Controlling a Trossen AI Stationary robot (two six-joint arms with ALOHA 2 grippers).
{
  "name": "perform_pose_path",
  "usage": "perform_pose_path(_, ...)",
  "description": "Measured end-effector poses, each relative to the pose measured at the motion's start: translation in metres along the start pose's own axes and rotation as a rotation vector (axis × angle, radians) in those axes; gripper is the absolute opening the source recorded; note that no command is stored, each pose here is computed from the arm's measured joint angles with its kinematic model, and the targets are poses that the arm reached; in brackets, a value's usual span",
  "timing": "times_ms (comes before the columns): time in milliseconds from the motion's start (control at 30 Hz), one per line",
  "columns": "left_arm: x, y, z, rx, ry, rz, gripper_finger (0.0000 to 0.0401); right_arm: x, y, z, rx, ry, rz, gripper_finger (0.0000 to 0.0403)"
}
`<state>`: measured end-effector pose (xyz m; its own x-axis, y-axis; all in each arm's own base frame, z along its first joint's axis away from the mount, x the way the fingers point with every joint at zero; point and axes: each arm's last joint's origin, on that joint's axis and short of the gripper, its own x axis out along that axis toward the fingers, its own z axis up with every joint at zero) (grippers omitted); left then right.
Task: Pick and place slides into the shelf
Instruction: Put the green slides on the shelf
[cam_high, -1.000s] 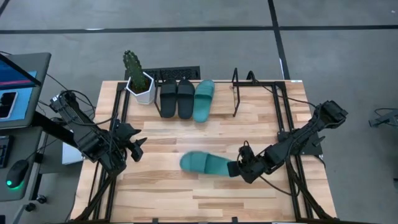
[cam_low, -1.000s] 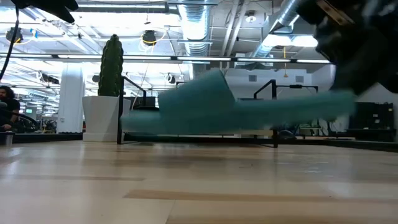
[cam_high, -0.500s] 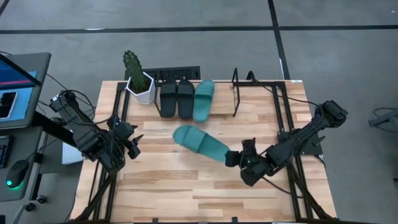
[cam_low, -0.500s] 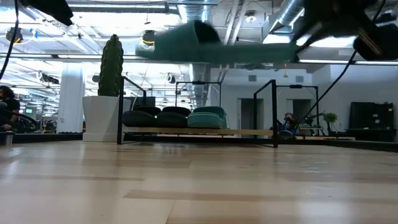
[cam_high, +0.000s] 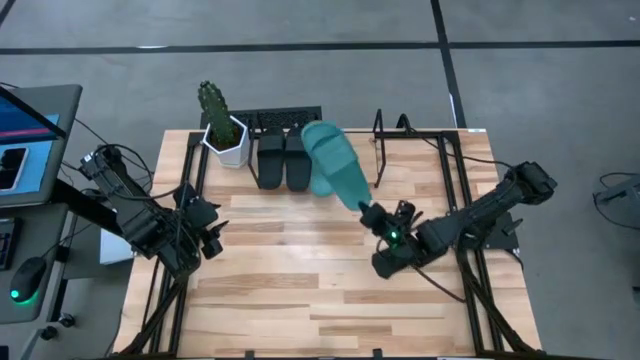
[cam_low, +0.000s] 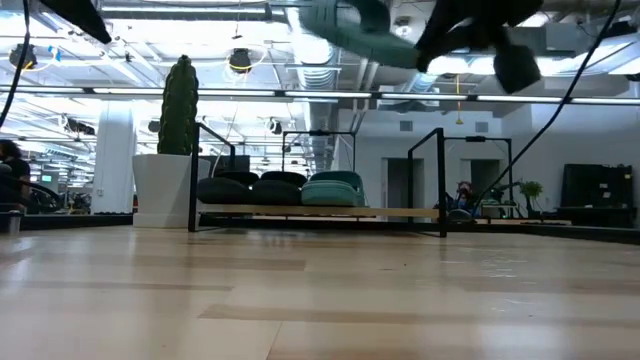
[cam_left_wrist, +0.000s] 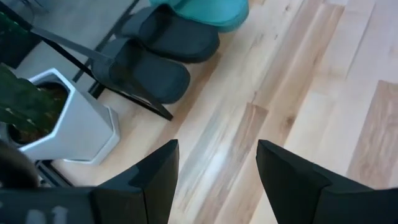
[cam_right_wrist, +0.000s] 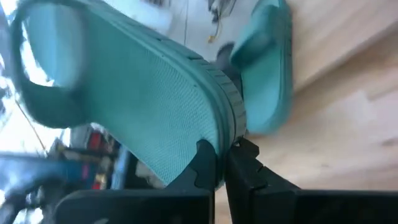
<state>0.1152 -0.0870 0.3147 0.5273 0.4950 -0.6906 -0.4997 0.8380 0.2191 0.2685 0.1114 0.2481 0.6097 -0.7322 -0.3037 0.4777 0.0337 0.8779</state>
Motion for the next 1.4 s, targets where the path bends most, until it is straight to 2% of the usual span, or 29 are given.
perform_pose_path(133,0.0,-0.002,-0.001,0.023,0.049,-0.027,0.0204,0.028,0.004,-0.002,0.094,-0.086,0.001,0.0003)
perform_pose_path(200,0.0,-0.002,-0.002,0.064,0.084,-0.041,0.0204,0.038,0.0,-0.003,0.102,-0.124,-0.004,0.0002)
perform_pose_path(267,0.0,-0.003,-0.003,0.098,0.111,-0.057,0.0204,0.051,0.005,-0.004,0.176,-0.145,0.007,0.0002)
perform_pose_path(467,-0.001,-0.003,-0.005,0.157,0.184,-0.094,0.0204,0.085,0.002,-0.014,0.291,-0.217,0.031,0.0001)
perform_pose_path(633,-0.001,-0.003,-0.006,0.267,0.202,-0.108,0.0204,0.107,-0.004,-0.018,0.333,-0.26,0.032,0.0001)
perform_pose_path(1033,-0.001,-0.002,-0.007,0.457,0.217,-0.136,0.0204,0.118,-0.006,0.002,0.281,-0.288,-0.042,0.0001)
perform_pose_path(1200,-0.001,-0.002,-0.007,0.484,0.215,-0.139,0.0204,0.124,-0.011,0.008,0.256,-0.246,-0.117,0.0001)
perform_pose_path(1400,-0.001,-0.002,-0.007,0.51,0.212,-0.141,0.0204,0.134,-0.015,0.018,0.242,-0.268,-0.164,0.0001)
